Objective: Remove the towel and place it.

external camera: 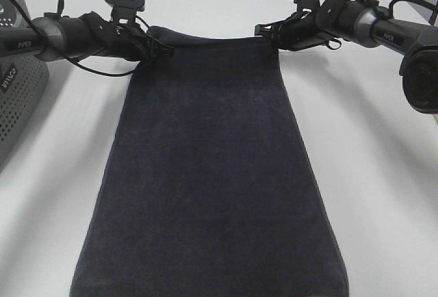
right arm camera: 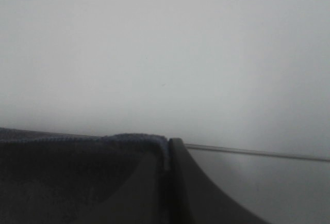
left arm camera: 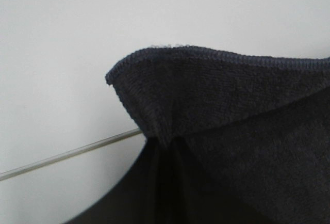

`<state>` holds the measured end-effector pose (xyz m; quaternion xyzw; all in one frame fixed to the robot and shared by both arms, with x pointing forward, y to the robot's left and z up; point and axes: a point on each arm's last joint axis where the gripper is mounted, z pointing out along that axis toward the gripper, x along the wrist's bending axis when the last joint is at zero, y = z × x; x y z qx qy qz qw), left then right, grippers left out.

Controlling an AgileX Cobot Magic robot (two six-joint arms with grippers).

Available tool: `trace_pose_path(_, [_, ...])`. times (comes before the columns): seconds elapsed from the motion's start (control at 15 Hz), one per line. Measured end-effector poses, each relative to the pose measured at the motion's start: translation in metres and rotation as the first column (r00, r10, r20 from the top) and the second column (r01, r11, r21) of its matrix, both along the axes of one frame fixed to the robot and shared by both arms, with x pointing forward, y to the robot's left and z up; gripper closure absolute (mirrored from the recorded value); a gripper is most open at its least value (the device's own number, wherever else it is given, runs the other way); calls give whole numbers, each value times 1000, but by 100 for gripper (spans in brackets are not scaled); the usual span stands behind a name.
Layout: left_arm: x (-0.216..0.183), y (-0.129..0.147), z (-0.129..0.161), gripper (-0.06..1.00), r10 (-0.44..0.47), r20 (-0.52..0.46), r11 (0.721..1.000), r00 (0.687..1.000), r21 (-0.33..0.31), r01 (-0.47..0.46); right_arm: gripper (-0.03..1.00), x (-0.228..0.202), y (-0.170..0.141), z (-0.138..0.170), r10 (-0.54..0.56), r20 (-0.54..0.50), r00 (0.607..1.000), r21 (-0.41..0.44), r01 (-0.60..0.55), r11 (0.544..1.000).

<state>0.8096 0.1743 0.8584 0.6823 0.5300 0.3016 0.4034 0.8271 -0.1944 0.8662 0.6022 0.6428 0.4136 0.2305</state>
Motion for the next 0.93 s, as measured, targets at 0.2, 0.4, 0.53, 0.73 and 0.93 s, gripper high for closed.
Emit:
trace_pose_path(0.2, [2,2,-8,70,27,27,1000,999,7,-27,61,1,-1,2,7,29,1000,-23,-6,1000])
trace_pose_path(0.4, [4,5,-11,42,52,62,999,997,11,-53,34,1,-1,1,16,33,999,-46,-14,999])
trace_pose_path(0.53, [4,6,-10,32,61,78,998,995,12,-63,30,1,-2,1,23,36,999,-67,-21,998])
trace_pose_path(0.73, [5,6,-9,30,65,85,998,994,12,-66,29,0,-1,-1,51,19,999,-100,-49,994])
trace_pose_path(0.93, [4,4,14,30,37,81,999,996,2,-37,29,-9,2,8,112,-105,988,-109,-124,986])
